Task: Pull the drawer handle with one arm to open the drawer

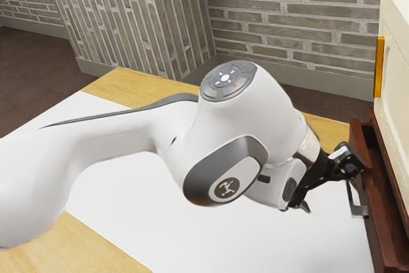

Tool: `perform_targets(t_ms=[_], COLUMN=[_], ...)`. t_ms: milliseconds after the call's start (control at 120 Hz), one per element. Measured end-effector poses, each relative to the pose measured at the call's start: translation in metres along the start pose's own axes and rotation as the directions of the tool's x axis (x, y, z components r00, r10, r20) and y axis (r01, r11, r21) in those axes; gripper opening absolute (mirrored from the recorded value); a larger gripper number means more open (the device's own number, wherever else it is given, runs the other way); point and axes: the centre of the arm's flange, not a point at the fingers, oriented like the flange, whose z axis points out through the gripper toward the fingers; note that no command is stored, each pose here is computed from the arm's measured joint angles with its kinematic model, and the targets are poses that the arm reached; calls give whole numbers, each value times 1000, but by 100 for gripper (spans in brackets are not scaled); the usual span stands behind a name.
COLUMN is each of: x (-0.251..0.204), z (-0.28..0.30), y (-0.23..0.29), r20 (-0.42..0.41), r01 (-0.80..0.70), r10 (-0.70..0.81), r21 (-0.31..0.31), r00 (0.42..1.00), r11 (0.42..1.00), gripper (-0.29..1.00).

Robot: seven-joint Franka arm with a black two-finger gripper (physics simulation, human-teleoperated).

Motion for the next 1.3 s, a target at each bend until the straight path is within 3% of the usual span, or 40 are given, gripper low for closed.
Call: perform_targets(t_ms=[458,758,1167,1300], x=[-6,8,-11,-9], z=[-13,-27,-35,-41], y=[34,54,82,89], r20=[-8,-26,-20,-24], r01=[23,13,54,55], r10=[-23,-13,-54,-55], r21=[-18,-11,-13,-6], r00=[1000,1000,998,998], r11=[1000,1000,998,998], gripper=[69,63,70,67])
